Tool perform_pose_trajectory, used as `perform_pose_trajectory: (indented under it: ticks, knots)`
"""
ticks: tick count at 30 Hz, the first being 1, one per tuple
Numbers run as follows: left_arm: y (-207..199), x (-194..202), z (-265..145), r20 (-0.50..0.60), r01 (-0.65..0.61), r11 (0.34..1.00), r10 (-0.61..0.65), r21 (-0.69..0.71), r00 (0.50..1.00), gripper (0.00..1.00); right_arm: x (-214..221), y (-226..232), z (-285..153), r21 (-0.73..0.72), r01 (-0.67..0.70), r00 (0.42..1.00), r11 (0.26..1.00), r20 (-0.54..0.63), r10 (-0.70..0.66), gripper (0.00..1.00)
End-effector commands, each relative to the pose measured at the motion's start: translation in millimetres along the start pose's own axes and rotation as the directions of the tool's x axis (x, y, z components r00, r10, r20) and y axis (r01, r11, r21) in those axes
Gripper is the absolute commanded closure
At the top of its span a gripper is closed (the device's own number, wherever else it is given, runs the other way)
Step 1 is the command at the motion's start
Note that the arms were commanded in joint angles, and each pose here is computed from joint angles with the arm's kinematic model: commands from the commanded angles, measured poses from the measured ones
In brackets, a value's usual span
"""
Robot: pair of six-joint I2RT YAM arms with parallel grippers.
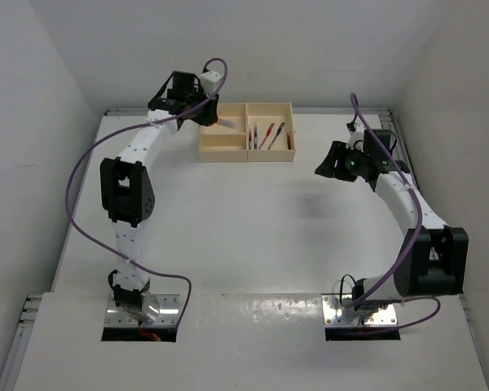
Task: Sort the stationery into containers
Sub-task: Place the stationery into the container
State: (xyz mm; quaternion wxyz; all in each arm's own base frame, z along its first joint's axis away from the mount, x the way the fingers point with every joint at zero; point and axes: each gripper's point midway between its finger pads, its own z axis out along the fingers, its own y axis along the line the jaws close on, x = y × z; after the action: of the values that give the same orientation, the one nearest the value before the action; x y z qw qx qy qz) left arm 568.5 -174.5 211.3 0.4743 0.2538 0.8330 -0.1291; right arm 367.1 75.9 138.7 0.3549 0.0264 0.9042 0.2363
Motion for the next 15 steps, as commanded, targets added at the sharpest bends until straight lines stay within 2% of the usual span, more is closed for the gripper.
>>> perform_pose_trajectory:
  ticks: [1,5,11,15]
  knots:
    - [-19,18,12,-0.037,0.032,0.998,-0.030,0.061,0.999,0.86,-18,8,1,-0.030,0.043,0.998,0.999,0.047,-0.041,0.48]
    - [-19,26,20,-0.055,0.044,0.997,-0.040,0.065,0.998,0.86,-15,6,3,-0.027,0.041,0.998,0.999,0.038,-0.040,0.48]
    - [-26,60,37,-0.141,0.078,0.992,-0.064,0.098,0.988,0.85,-12,4,4,-0.021,0.032,0.999,0.999,0.023,-0.032,0.48]
    - [-20,69,43,-0.145,0.075,0.994,-0.063,0.079,0.988,0.82,-8,2,7,-0.020,0.025,1.000,0.999,0.009,-0.025,0.49]
